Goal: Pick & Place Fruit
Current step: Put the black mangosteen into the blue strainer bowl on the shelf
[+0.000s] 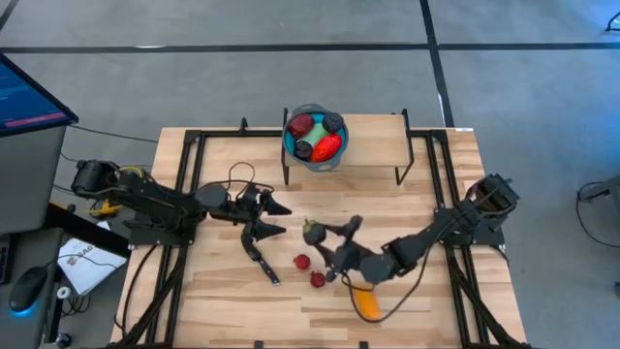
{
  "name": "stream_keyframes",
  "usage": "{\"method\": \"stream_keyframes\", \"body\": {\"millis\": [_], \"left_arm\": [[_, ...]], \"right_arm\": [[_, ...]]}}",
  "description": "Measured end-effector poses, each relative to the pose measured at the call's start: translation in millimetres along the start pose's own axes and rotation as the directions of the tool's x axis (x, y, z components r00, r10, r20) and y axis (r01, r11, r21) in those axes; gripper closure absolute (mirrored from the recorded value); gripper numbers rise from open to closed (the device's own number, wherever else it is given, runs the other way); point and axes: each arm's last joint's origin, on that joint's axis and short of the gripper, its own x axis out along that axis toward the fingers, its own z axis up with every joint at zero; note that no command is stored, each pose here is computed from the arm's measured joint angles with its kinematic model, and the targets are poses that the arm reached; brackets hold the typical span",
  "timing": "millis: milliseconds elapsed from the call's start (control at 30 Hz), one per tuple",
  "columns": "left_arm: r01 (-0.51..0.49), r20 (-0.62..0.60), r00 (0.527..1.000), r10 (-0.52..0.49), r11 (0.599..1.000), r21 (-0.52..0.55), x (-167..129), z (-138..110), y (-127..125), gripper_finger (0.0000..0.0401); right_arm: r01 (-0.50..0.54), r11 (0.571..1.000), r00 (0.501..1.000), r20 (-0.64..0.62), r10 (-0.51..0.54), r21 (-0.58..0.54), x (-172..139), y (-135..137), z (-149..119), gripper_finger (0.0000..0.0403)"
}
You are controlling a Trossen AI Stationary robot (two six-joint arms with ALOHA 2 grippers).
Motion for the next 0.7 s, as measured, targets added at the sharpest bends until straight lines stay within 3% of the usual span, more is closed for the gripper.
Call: {"method": "stream_keyframes", "body": {"millis": [100,233,533,700], "left_arm": [[0.024,0.029,0.999,-0.025,0.999,0.049,0,1,-6,0.0055],[-0.03,0.091,0.996,0.021,0.995,0.098,0,3,-8,0.0041],[-0.118,0.116,0.987,0.11,0.991,0.063,27,5,-5,0.002],[-0.078,0.081,0.994,0.075,0.996,0.037,50,4,-5,0.0022]], "right_arm": [[0.029,0.997,1.0,0.013,-0.028,-0.075,10,-8,2,0.0168],[0.016,0.996,1.0,0.021,-0.014,-0.091,22,-15,1,0.0168],[0.028,0.993,0.999,0.024,-0.026,-0.118,31,-21,5,0.0168],[0.032,0.988,0.999,0.029,-0.028,-0.148,31,-22,9,0.0168]]}}
